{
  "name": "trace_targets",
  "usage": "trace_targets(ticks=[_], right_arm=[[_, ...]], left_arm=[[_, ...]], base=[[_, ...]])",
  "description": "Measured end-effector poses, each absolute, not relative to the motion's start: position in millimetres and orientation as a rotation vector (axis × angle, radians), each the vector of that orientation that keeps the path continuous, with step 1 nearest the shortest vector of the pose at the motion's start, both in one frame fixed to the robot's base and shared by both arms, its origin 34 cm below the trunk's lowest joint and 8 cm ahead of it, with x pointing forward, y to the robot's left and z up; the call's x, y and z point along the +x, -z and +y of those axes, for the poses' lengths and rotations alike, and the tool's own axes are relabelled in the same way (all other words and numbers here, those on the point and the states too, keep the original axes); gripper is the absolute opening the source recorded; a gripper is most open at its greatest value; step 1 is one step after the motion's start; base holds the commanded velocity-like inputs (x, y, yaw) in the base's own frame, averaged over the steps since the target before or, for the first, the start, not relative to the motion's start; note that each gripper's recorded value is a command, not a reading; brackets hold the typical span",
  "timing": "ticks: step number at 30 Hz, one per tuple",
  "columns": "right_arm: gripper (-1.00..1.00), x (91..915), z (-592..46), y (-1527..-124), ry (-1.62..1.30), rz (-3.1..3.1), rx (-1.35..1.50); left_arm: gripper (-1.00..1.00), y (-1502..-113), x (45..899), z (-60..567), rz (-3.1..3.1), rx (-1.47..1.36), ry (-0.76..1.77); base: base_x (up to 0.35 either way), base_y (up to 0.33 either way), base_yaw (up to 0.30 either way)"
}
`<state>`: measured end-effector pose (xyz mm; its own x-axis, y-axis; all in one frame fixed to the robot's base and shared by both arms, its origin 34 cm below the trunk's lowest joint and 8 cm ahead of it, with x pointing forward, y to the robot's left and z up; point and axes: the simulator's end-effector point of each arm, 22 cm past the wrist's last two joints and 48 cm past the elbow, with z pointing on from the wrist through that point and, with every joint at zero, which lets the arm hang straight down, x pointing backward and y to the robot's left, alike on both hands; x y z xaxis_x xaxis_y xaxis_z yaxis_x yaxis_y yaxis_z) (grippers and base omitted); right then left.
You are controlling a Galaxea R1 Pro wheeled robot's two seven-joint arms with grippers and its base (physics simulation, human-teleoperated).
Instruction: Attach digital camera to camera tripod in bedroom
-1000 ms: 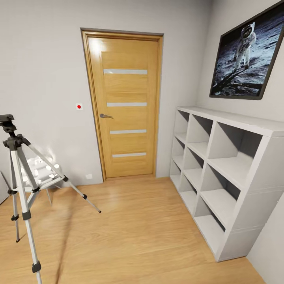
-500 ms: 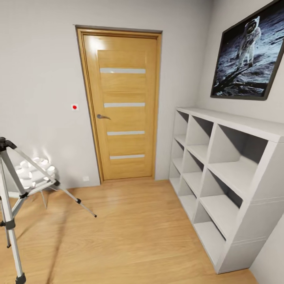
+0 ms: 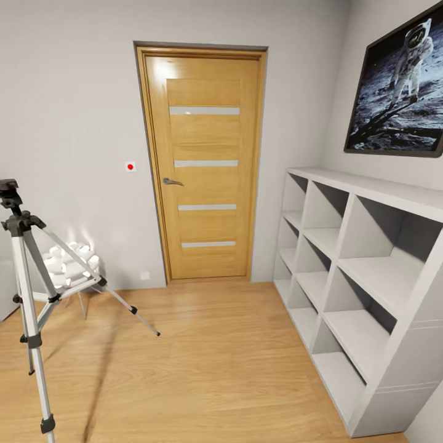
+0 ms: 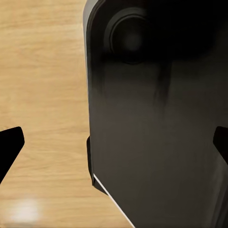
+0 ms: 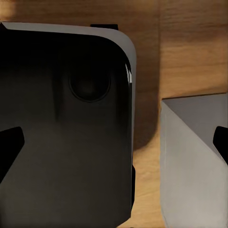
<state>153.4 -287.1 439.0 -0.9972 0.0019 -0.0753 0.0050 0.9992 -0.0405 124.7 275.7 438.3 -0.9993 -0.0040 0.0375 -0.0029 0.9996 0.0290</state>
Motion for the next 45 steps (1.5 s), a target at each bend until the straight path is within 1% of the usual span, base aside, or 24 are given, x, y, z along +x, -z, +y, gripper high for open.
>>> trace_targets(ticks=[11,17,38,45], right_arm=[[1.0,153.4,-287.1,-439.0,0.062,3.066,0.005],[1.0,153.3,-287.1,-439.1,0.062,3.065,0.005],[1.0,153.6,-287.1,-439.0,0.062,3.065,0.005],[1.0,153.5,-287.1,-439.1,0.062,3.065,0.005]], left_arm=[[1.0,-438.3,124.5,275.7,-3.104,0.006,0.045],[1.0,-438.3,124.6,276.0,-3.104,0.005,0.046],[1.0,-438.3,124.7,276.7,-3.104,0.005,0.047],[1.0,-438.4,124.6,276.9,-3.104,0.005,0.047]], base=[[0.005,0.0,0.092],[0.147,-0.082,0.141],[0.015,-0.01,0.005],[0.14,-0.009,0.0]])
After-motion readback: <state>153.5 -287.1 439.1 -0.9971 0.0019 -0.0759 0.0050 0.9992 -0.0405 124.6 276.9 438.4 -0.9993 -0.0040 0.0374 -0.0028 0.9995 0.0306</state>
